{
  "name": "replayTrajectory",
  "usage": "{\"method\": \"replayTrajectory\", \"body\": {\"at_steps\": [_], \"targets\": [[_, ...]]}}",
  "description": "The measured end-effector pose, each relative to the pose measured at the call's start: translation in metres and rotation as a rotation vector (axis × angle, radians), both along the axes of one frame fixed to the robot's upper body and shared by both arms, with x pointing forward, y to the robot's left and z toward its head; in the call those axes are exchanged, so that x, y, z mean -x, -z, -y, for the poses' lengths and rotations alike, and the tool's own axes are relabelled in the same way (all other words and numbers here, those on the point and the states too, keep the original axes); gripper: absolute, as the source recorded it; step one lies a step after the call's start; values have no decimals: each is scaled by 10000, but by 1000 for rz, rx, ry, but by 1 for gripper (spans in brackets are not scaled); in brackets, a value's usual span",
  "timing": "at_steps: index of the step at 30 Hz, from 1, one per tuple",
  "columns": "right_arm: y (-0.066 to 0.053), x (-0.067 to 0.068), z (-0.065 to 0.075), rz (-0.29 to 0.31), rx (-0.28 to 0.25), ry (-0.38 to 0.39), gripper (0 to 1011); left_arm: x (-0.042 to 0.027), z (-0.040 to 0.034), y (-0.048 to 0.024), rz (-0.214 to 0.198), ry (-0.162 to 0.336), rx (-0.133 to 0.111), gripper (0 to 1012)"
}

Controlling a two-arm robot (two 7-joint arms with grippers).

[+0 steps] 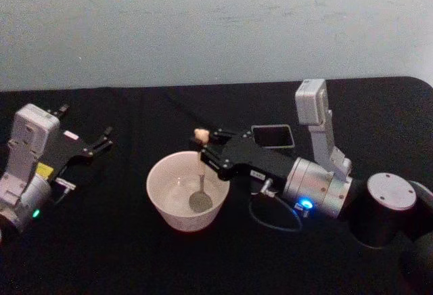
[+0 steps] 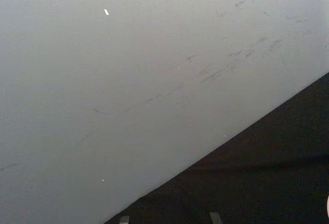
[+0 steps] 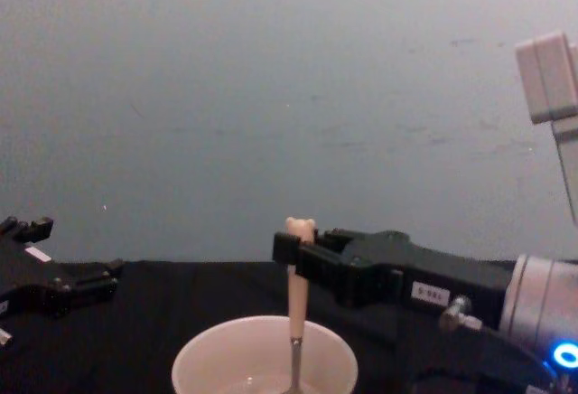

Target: Pick up the stirring spoon with one hand, stir inside the cup, then place it back in its original position.

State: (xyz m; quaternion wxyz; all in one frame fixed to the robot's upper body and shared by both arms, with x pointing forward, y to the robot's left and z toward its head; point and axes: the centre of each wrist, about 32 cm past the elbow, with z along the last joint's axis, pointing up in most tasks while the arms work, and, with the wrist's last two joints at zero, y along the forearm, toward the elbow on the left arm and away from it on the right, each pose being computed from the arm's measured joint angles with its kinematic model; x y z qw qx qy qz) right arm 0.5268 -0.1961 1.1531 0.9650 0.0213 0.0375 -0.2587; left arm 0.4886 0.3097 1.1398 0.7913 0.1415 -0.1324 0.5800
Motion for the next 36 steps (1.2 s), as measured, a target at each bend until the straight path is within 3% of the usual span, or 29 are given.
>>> {"method": "replayTrajectory", "body": {"at_steps": [10,17,22,30,36], "targets": [[3,-5,-152,-3,-4,-44,215,0,0,0,0,0,0,1001],[-12,-106,-273,1,-7,-45,215,0,0,0,0,0,0,1001],[-14,-204,-333,-3,-7,-3,215,0,0,0,0,0,0,1001],[-13,-311,-301,1,-4,73,214,0,0,0,0,0,0,1001],[-36,-310,-177,4,-9,115,215,0,0,0,0,0,0,1001]]}}
